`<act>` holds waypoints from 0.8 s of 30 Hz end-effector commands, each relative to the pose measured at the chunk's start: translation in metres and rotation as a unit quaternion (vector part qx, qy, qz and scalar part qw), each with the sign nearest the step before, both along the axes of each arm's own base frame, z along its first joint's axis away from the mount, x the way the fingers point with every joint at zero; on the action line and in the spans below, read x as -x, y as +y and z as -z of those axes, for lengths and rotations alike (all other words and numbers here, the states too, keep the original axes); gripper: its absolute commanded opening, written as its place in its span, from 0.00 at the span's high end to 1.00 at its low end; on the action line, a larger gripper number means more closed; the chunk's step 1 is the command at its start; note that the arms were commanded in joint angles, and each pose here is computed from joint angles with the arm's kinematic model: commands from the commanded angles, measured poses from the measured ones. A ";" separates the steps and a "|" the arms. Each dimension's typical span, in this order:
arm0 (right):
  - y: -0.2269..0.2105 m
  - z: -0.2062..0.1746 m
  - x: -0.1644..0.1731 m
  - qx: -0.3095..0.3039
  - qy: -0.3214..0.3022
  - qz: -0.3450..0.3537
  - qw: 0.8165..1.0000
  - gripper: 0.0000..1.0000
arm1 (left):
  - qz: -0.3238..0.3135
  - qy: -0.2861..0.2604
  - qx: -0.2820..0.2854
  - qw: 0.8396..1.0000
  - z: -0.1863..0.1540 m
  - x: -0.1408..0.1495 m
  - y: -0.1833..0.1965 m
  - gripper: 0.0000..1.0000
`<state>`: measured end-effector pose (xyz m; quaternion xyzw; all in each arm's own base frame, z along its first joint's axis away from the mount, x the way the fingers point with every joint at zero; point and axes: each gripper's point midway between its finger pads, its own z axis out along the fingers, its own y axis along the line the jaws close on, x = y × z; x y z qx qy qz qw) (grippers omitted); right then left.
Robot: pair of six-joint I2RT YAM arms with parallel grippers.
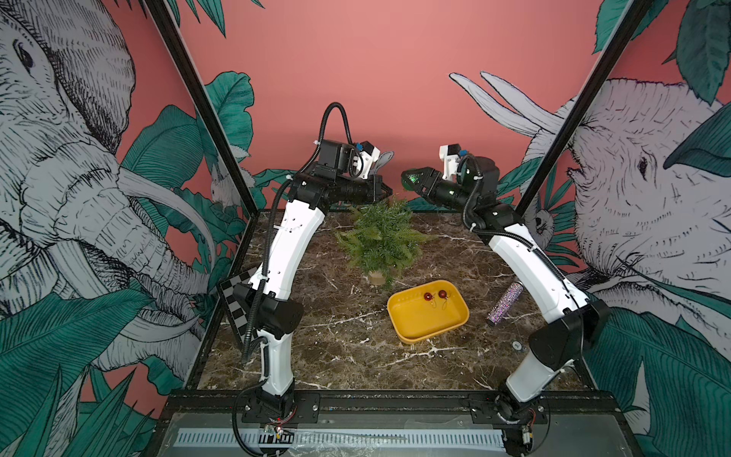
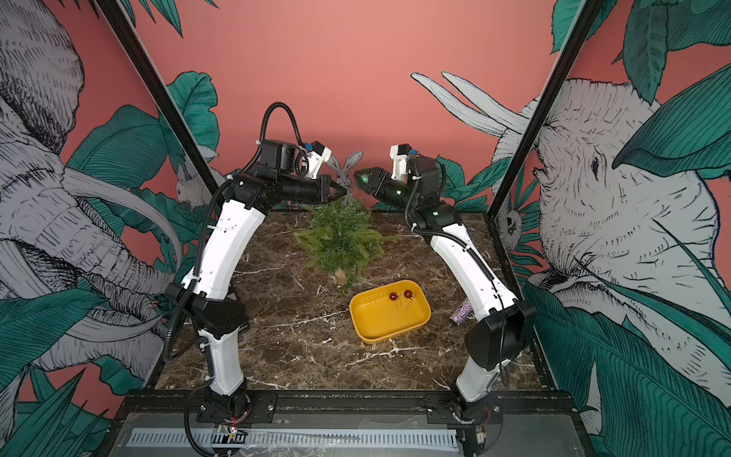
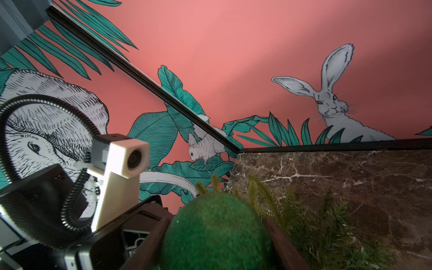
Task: Decorate the small christmas tree with ornaments
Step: Hang an ornament on the christmas tree.
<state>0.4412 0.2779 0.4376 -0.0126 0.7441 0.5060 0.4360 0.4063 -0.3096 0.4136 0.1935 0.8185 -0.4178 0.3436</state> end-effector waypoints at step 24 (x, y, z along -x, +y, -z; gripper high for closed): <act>-0.002 0.005 -0.007 -0.001 0.005 0.003 1.000 0.42 | -0.021 0.015 -0.012 1.000 0.008 -0.005 0.010 1.00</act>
